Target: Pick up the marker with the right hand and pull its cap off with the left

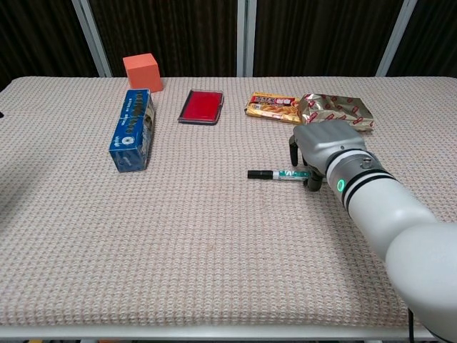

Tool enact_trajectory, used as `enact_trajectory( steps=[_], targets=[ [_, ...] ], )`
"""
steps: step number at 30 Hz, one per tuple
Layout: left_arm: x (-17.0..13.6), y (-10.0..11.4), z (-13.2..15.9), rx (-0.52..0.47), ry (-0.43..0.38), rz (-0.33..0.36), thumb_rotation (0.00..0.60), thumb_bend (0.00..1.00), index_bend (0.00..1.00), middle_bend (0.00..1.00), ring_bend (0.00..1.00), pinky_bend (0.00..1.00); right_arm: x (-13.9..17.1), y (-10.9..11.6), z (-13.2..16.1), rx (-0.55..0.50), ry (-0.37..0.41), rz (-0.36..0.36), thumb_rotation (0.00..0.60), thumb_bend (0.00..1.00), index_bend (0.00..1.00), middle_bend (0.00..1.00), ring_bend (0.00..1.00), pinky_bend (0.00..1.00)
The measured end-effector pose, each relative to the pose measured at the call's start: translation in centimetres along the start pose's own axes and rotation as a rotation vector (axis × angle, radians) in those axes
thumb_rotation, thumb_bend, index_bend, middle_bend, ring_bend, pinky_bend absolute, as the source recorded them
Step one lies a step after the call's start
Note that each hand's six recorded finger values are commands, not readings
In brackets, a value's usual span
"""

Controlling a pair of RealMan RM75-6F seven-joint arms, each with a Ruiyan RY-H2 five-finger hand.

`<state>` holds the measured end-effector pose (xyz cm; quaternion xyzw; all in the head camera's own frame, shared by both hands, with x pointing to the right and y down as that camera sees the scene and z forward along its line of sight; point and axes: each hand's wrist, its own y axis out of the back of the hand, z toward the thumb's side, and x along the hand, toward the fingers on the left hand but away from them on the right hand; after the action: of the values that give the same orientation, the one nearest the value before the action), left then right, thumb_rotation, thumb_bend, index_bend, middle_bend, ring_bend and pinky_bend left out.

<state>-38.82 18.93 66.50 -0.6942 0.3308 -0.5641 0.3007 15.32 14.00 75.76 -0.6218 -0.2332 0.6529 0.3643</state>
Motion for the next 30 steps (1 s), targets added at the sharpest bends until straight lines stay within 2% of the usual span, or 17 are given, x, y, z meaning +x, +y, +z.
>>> enact_trajectory(
  steps=[7, 19, 30],
  targets=[
    [-0.06, -0.17, 0.0, 0.0, -0.003, -0.005, 0.6, 0.09, 0.12, 0.16, 0.06, 0.17, 0.05, -0.12, 0.15, 0.006, -0.004, -0.004, 0.6, 0.25, 0.48, 0.44, 0.44, 0.58],
    [-0.2, -0.54, -0.16, 0.001, -0.003, -0.003, 0.6, 0.09, 0.12, 0.16, 0.06, 0.18, 0.22, -0.4, -0.03, 0.026, -0.025, -0.003, 0.6, 0.29, 0.51, 0.46, 0.45, 0.58],
    [-0.18, -0.77, -0.14, 0.004, -0.004, -0.009, 0.6, 0.09, 0.12, 0.16, 0.06, 0.18, 0.27, -0.11, -0.13, 0.036, -0.031, -0.023, 0.6, 0.33, 0.61, 0.56, 0.49, 0.59]
  ],
)
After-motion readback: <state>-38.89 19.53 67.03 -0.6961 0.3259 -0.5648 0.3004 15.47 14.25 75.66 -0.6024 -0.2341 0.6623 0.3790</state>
